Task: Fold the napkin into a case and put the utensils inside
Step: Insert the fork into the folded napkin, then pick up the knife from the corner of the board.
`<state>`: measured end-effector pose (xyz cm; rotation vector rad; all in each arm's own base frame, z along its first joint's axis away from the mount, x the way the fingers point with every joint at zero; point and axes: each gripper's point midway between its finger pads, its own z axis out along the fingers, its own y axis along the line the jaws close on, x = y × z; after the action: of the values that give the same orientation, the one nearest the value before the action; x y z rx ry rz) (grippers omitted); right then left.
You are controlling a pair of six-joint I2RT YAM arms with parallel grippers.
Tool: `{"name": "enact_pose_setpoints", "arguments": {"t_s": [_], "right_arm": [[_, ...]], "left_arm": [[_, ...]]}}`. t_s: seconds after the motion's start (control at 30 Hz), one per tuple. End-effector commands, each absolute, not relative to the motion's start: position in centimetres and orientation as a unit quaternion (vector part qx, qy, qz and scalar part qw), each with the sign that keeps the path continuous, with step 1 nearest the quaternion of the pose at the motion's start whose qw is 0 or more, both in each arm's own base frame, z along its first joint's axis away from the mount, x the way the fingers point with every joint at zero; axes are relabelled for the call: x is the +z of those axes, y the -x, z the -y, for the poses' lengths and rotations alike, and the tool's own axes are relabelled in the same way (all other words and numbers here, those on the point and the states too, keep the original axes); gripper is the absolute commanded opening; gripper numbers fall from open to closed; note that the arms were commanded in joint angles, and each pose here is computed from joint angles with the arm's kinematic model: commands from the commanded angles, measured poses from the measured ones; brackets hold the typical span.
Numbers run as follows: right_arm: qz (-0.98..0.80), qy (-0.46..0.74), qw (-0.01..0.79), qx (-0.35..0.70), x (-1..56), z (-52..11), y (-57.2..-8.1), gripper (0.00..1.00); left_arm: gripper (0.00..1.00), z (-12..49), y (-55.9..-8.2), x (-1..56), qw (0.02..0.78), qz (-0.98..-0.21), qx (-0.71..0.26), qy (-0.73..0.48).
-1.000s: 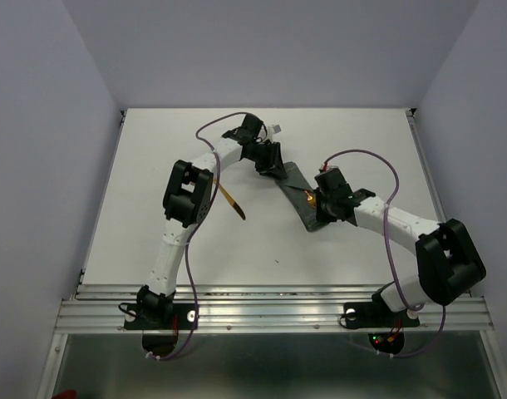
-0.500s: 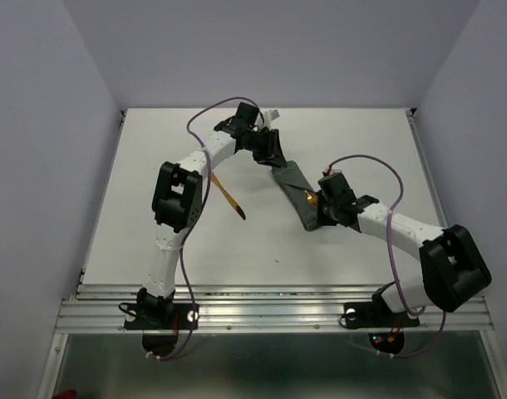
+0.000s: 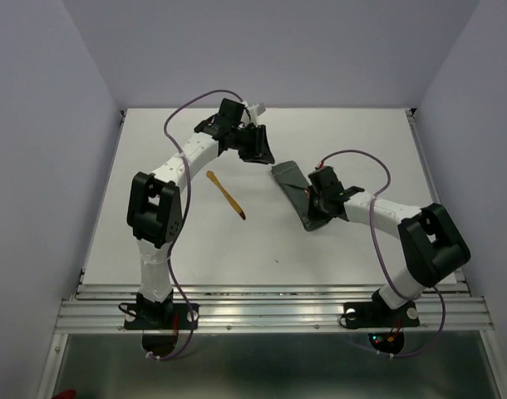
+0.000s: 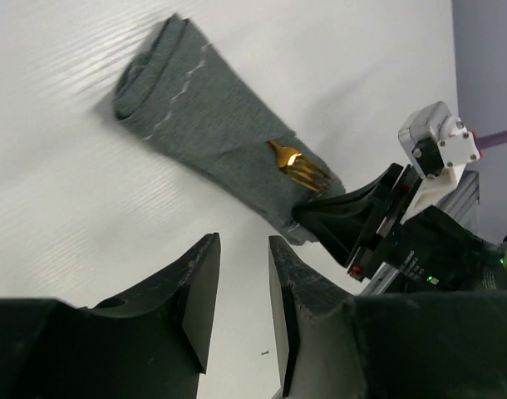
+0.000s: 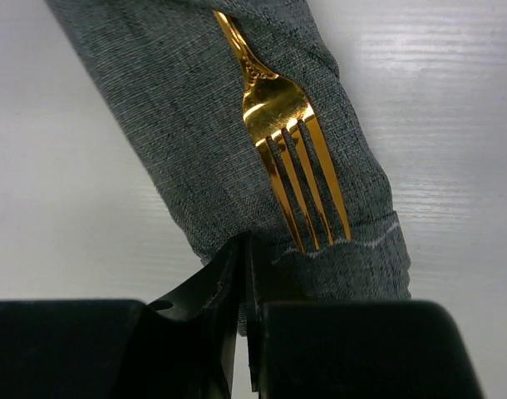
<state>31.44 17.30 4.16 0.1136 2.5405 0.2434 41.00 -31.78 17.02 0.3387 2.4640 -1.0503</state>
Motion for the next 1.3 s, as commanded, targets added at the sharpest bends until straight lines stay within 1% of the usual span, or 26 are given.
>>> {"name": "enact_pose_setpoints", "arguments": {"t_s": [0.0,0.07,0.27,0.33,0.37,0.4,0.43,0.47,0.5,0.53,0.6,0.63,0.67,0.7,0.73,0.77,0.8,0.83,0.87,0.93,0.97,1.0,1.03,1.07,1.13,1.27], "right_arm": [[-0.953,-0.049,0.287,0.088,3.2,-17.7,-31.6,0.11],[-0.952,-0.041,0.292,0.088,3.9,-18.0,-31.6,0.11],[-0.925,-0.006,0.359,0.125,11.2,-20.4,-33.5,0.12],[-0.922,0.016,0.364,0.128,12.2,-21.7,-33.9,0.22],[-0.915,0.022,0.38,0.137,13.9,-22.9,-34.8,0.27],[-0.917,0.044,0.373,0.133,13.1,-24.3,-34.8,0.32],[-0.917,0.052,0.373,0.131,13.1,-25.3,-35.2,0.34],[-0.907,0.067,0.392,0.137,14.8,-27.5,-35.9,0.41],[-0.917,0.081,0.371,0.121,12.7,-28.6,-36.3,0.47],[-0.906,0.084,0.392,0.132,14.9,-30.8,-37.8,0.53],[-0.905,0.106,0.393,0.124,14.6,-33.3,-38.8,0.59],[-0.916,0.126,0.368,0.101,11.6,-34.8,-38.6,0.62],[-0.913,0.131,0.374,0.096,11.6,-35.9,-39.2,0.66],[-0.904,0.137,0.391,0.108,13.4,-37.7,-40.3,0.72],[-0.908,0.146,0.379,0.097,11.0,-38.9,-40.6,0.75],[-0.908,0.151,0.38,0.094,10.6,-39.5,-41.2,0.78],[-0.901,0.152,0.392,0.105,12.1,-41.0,-41.9,0.79],[-0.9,0.154,0.393,0.104,11.8,-41.6,-42.5,0.8],[-0.903,0.168,0.382,0.097,9.6,-42.6,-42.4,0.81],[-0.895,0.175,0.397,0.104,9.9,-44.2,-43.2,0.83],[-0.896,0.184,0.393,0.097,8.3,-44.8,-43.2,0.83],[-0.891,0.186,0.403,0.097,8.5,-45.3,-43.8,0.84],[-0.894,0.191,0.397,0.088,7.3,-45.1,-43.9,0.84],[-0.89,0.195,0.403,0.089,7.4,-45.8,-43.9,0.83],[-0.894,0.197,0.395,0.07,5.0,-45.6,-44.2,0.8],[-0.905,0.202,0.37,0.057,2.3,-45.0,-43.5,0.66]], "left_arm": [[0.41,26.2,-42.4,17.3,0.262,-0.907,-0.322,-0.07],[0.42,24.4,-42.4,16.9,0.273,-0.914,-0.295,-0.052],[0.45,17.5,-40.9,15.7,0.302,-0.926,-0.224,0.022],[0.45,15.0,-40.9,14.3,0.297,-0.932,-0.202,0.053],[0.45,14.3,-40.9,13.8,0.292,-0.935,-0.191,0.062],[0.45,13.3,-40.8,13.2,0.287,-0.938,-0.176,0.077],[0.45,12.9,-40.7,13.0,0.286,-0.939,-0.17,0.089],[0.46,12.1,-40.6,12.9,0.287,-0.94,-0.154,0.102],[0.48,11.4,-40.6,13.0,0.29,-0.939,-0.146,0.113],[0.49,10.9,-40.5,13.9,0.301,-0.934,-0.143,0.126],[0.5,9.5,-40.2,14.2,0.31,-0.931,-0.122,0.147],[0.52,8.8,-40.1,14.6,0.316,-0.928,-0.117,0.156],[0.52,7.5,-40.1,14.7,0.32,-0.926,-0.11,0.17],[0.52,6.9,-39.7,15.1,0.325,-0.923,-0.108,0.176],[0.52,5.5,-39.7,15.2,0.327,-0.919,-0.104,0.192],[0.52,4.9,-39.3,15.4,0.328,-0.917,-0.103,0.201],[0.52,4.2,-39.2,15.3,0.327,-0.916,-0.101,0.209],[0.52,3.5,-39.0,15.3,0.326,-0.915,-0.098,0.217],[0.52,2.6,-38.6,15.2,0.322,-0.914,-0.091,0.229],[0.52,1.1,-38.3,15.1,0.321,-0.91,-0.085,0.248],[0.52,0.7,-38.2,15.3,0.326,-0.907,-0.086,0.252],[0.52,0.4,-37.9,15.1,0.324,-0.907,-0.088,0.255],[0.52,0.3,-37.9,15.1,0.325,-0.906,-0.089,0.257],[0.51,0.2,-37.9,15.1,0.327,-0.904,-0.09,0.259],[0.51,0.3,-37.8,15.1,0.326,-0.906,-0.095,0.254],[0.51,0.3,-37.8,15.0,0.326,-0.907,-0.096,0.25]]}}
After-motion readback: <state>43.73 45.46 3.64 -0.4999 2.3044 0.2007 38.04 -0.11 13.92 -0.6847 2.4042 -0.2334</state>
